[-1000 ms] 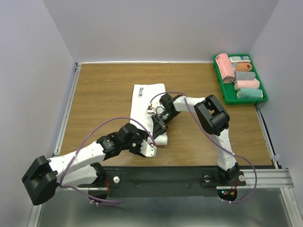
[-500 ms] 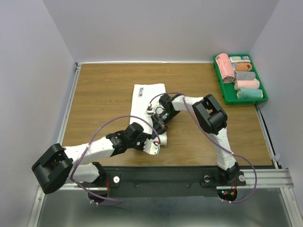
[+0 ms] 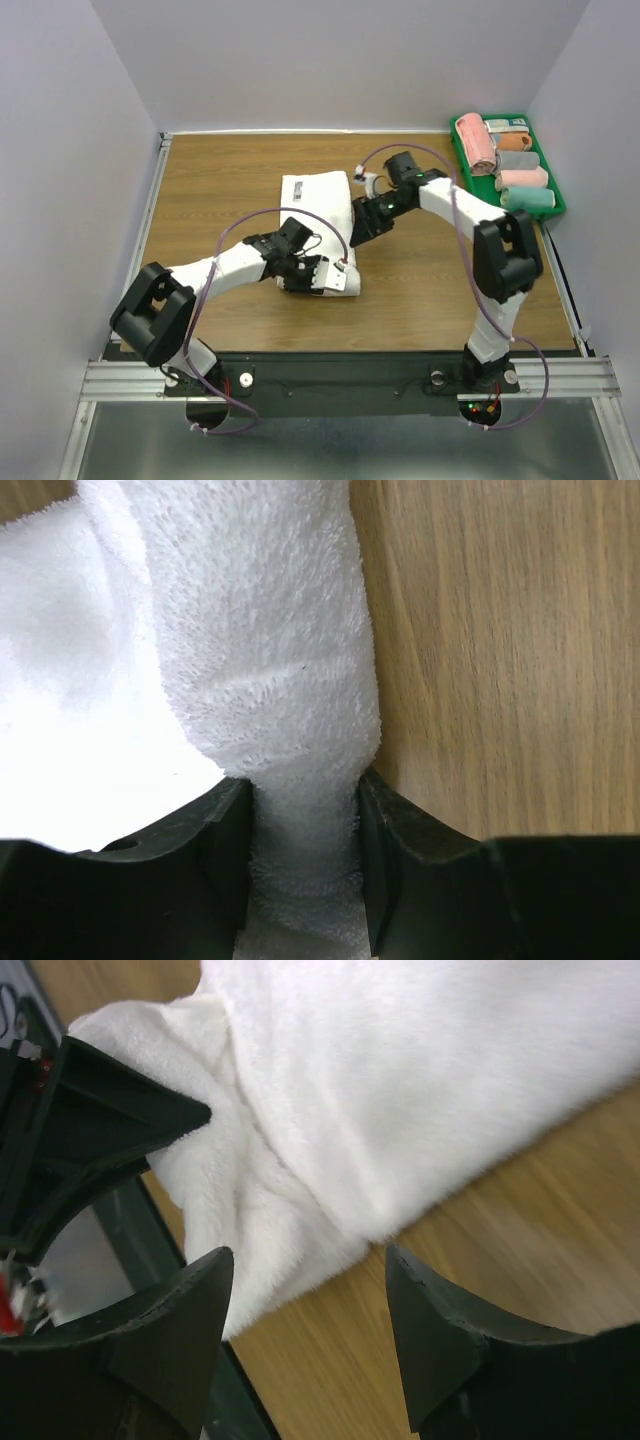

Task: Roll the towels
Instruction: Roll the towel

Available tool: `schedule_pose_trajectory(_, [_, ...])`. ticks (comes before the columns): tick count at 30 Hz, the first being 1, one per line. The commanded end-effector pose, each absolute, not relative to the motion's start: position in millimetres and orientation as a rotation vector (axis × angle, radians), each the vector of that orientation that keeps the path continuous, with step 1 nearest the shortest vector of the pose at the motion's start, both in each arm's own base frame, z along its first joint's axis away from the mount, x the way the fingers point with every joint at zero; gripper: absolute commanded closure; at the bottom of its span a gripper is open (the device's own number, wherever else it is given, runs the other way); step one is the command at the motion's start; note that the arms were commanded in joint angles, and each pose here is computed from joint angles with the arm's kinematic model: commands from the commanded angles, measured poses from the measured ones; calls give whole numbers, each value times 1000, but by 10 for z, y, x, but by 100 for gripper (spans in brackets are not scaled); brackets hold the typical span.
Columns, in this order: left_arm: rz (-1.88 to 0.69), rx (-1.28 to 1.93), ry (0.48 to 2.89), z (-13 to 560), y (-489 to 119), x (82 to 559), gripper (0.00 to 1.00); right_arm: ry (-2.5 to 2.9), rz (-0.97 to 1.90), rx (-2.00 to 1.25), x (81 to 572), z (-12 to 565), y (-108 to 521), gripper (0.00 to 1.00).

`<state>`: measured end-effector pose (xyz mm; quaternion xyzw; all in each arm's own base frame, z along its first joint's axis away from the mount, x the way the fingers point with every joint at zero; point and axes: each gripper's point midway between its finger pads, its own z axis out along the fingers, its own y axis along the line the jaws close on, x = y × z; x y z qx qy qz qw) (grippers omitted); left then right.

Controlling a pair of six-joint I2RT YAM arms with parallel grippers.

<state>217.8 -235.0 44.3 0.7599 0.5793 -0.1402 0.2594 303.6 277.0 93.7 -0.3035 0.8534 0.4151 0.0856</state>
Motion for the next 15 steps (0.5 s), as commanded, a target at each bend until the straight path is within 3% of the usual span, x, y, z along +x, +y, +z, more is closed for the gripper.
schedule_pose_trajectory(1, [-735, 2206, 1890, 65, -1920, 1563, 100, 2335, 957, -898, 3352, 1429, 2457, 23])
schedule_pose_trajectory(4, [-885, 2187, 2002, 57, -1840, 1533, 100, 2215, 830, -907, 3288, 1744, 2289, 20])
schedule_pose_trajectory(7, [-934, 2148, 2038, 65, -1837, 1636, 100, 2036, 734, -961, 3164, 2104, 2176, 3])
schedule_pose_trajectory(8, [-963, 2128, 2069, 51, -1833, 1672, 100, 1973, 702, -994, 3064, 2185, 2124, 2])
schedule_pose_trajectory(12, [-1038, 2113, 2141, -25, -1796, 1721, 100, 1902, 685, -1106, 2820, 2211, 2119, 3])
schedule_pose_trajectory(15, [-1094, 2090, 2215, -116, -1744, 1750, 100, 1892, 654, -1268, 2589, 2035, 2314, 17])
